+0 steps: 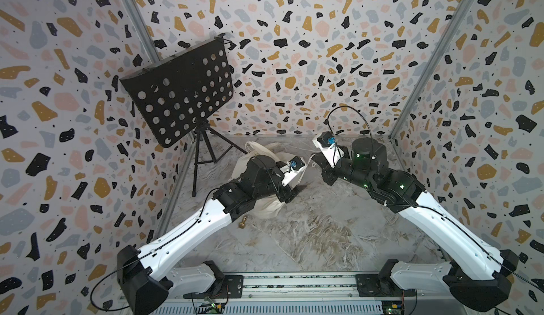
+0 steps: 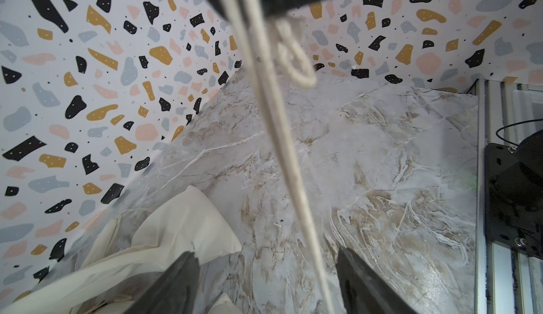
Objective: Close the soil bag
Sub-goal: Frap the soil bag at the center of the board.
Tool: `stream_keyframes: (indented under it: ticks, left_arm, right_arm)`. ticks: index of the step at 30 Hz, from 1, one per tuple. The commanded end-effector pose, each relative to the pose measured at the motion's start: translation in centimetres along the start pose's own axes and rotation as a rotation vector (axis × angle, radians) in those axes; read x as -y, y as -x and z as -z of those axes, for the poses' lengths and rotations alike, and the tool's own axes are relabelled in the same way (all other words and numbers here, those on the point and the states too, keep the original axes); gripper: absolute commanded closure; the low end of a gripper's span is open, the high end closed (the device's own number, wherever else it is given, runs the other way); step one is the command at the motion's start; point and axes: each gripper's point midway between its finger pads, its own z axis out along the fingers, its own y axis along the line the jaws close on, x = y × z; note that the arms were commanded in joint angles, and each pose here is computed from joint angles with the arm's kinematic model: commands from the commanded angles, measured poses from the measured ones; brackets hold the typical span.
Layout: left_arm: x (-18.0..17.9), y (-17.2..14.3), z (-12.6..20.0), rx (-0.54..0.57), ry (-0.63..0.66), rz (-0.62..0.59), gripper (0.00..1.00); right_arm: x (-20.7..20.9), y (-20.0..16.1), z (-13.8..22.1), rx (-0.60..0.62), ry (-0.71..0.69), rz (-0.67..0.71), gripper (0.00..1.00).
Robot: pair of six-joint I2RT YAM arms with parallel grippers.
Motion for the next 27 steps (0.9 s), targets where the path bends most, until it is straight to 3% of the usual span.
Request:
stream_keyframes:
  ticks: [1,6,10,18,24,27]
  left_arm:
    - [0.8,0.7,0.0,0.003,-0.039,-0.026,0.43]
    - [-0.4,-2.4,-0.5,-0.099,0.048,0.005,0.84]
    - [-1.6,-7.3,-0.6,-0.240,0.157,0.034,0.97]
    - [-4.7,-16.3,-0.9,-0.543,0.396,0.025,0.99]
    - [-6.3,-20.2,-0.9,-0.747,0.511,-0.022,0.90]
    - [-6.9,-21.2,-0.6,-0.797,0.545,-0.041,0.85]
  right_arm:
    - [1.3,1.8,2.0,0.048,-0.061,0.010,1.00]
    - [3.3,1.0,3.0,0.023,-0.185,0.050,1.00]
    - [6.2,0.2,5.2,0.006,-0.332,0.068,1.00]
    - [12.1,-2.2,9.4,0.000,-0.533,-0.059,1.00]
    - [14.8,-4.6,11.3,-0.019,-0.633,-0.146,1.00]
    - [16.2,-5.9,11.8,-0.035,-0.675,-0.194,1.00]
